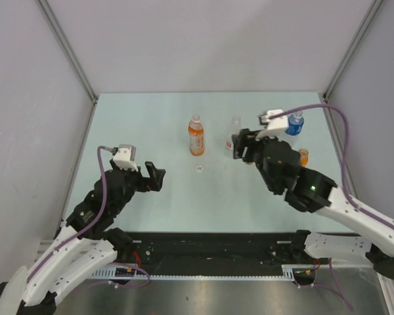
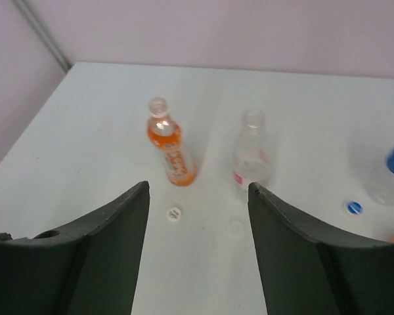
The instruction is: Unscrew the bottle caps
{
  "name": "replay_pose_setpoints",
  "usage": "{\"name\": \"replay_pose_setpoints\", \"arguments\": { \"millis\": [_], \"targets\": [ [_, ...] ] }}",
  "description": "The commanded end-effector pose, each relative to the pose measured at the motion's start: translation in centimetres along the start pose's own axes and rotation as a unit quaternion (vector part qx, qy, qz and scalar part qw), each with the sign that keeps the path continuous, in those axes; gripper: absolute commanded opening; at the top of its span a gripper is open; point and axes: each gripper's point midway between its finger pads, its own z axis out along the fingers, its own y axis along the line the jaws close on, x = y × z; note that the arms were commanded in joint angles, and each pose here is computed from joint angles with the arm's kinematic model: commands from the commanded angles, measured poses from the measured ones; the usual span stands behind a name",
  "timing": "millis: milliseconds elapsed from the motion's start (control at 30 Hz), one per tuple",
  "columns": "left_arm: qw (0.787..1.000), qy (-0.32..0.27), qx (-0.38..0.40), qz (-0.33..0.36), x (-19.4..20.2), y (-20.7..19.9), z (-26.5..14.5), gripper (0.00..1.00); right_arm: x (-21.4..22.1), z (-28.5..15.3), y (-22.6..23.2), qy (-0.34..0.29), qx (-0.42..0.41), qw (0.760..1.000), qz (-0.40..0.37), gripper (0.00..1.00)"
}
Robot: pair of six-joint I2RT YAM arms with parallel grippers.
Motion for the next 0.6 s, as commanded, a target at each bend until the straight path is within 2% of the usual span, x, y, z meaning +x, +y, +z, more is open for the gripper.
{"name": "replay_pose_setpoints", "arguments": {
  "millis": [0,67,100,200,267,367,567],
  "targets": [
    [1.000,0.000,0.011,-0.018,-1.4,-1.5,1.5,1.00,4.6,-2.8,-7.6,0.031,0.115,0.992,-0.045,0.66],
    [1.000,0.006,-0.009,-0.017,-1.3,-1.1,2.2,1.00,4.8,-4.4,-9.9,0.016,0.134,0.991,-0.008,0.66],
    [0.999,0.014,-0.025,-0.021,-1.1,-0.8,2.6,1.00,6.9,-4.7,-11.4,0.031,0.151,0.988,-0.010,0.66],
    [0.996,0.046,-0.062,-0.041,-0.5,-0.1,4.0,1.00,9.6,-5.9,-13.1,0.043,0.153,0.987,0.032,0.66],
    [0.994,0.056,-0.079,-0.058,-0.3,0.0,4.8,1.00,9.6,-6.6,-13.3,0.028,0.148,0.986,0.067,0.66],
    [0.993,0.047,-0.064,-0.083,-1.0,-0.9,5.5,1.00,9.5,-6.8,-12.4,0.021,0.124,0.989,0.079,0.66],
    [0.992,0.058,-0.041,-0.108,-0.4,-2.0,5.9,1.00,10.0,-6.3,-11.8,0.029,0.116,0.991,0.065,0.66]
  ]
}}
